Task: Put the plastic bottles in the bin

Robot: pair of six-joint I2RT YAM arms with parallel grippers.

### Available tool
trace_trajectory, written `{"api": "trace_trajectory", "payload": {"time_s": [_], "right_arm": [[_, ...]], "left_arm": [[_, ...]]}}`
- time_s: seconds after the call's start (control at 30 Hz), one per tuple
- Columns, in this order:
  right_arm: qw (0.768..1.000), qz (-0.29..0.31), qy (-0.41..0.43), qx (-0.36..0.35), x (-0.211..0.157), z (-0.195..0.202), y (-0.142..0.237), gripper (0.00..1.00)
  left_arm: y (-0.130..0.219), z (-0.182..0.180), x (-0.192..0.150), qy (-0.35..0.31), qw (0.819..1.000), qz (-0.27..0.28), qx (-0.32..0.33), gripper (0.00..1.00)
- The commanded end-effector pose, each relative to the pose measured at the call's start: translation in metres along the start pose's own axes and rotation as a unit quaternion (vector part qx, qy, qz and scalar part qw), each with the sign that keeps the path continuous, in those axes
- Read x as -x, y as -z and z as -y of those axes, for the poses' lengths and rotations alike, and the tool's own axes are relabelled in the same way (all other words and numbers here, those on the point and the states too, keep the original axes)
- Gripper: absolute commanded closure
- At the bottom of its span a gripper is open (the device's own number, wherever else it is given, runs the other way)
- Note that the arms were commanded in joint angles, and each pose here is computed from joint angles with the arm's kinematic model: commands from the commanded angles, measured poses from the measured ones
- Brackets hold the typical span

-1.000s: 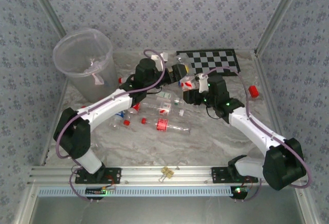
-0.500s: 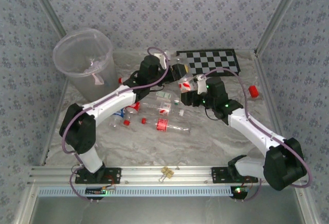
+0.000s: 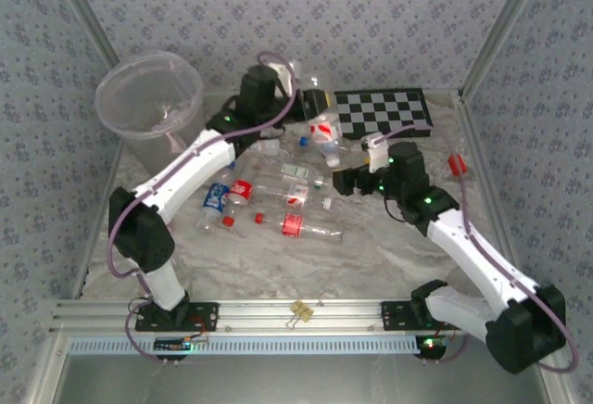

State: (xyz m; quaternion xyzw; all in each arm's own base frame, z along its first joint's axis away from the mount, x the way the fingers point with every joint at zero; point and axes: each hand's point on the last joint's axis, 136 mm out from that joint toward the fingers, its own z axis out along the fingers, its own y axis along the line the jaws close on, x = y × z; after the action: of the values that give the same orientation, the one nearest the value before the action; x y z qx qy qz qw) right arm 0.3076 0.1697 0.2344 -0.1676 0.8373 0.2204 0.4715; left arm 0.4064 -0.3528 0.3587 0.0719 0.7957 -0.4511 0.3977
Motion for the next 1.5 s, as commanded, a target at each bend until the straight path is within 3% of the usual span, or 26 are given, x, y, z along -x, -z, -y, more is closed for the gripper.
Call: {"api": "trace_trajectory", "payload": {"time_s": [0.0, 0.17, 0.33, 0.47, 0.6, 0.7, 1.0, 1.37, 1.47], "right_arm": [[0.999, 0.011, -0.009, -0.050, 0.006, 0.027, 0.017, 0.00], [0.998, -0.001, -0.040, -0.042, -0.014, 0.031, 0.008, 0.00], [0.998, -0.011, -0.044, -0.043, -0.022, 0.035, -0.004, 0.00], [0.999, -0.021, -0.037, -0.034, -0.022, 0.034, -0.011, 0.00], [0.999, -0.033, -0.032, -0.026, -0.025, 0.033, -0.015, 0.00], [0.999, -0.036, -0.032, -0.025, -0.028, 0.033, -0.016, 0.00], [0.997, -0.038, -0.037, -0.047, -0.042, 0.039, -0.009, 0.00], [0.997, -0.035, -0.050, -0.055, -0.056, 0.042, -0.006, 0.00], [0.997, -0.034, -0.049, -0.054, -0.053, 0.041, -0.006, 0.00]], "left_arm": [[0.036, 0.001, 0.038, -0.057, 0.998, 0.009, 0.024, 0.54], [0.109, 0.004, 0.107, -0.114, 0.989, 0.066, 0.074, 0.56], [0.175, -0.015, 0.149, -0.098, 0.986, 0.094, 0.092, 0.64], [0.224, -0.049, 0.175, -0.089, 0.976, 0.132, 0.149, 0.66], [0.267, -0.096, 0.212, -0.102, 0.950, 0.185, 0.229, 0.70], [0.286, -0.135, 0.225, -0.094, 0.933, 0.189, 0.292, 0.72], [0.290, -0.245, 0.196, -0.094, 0.874, 0.101, 0.467, 0.80], [0.257, -0.320, 0.127, -0.059, 0.872, 0.001, 0.486, 0.79], [0.259, -0.340, 0.101, -0.051, 0.861, -0.015, 0.505, 0.79]]}}
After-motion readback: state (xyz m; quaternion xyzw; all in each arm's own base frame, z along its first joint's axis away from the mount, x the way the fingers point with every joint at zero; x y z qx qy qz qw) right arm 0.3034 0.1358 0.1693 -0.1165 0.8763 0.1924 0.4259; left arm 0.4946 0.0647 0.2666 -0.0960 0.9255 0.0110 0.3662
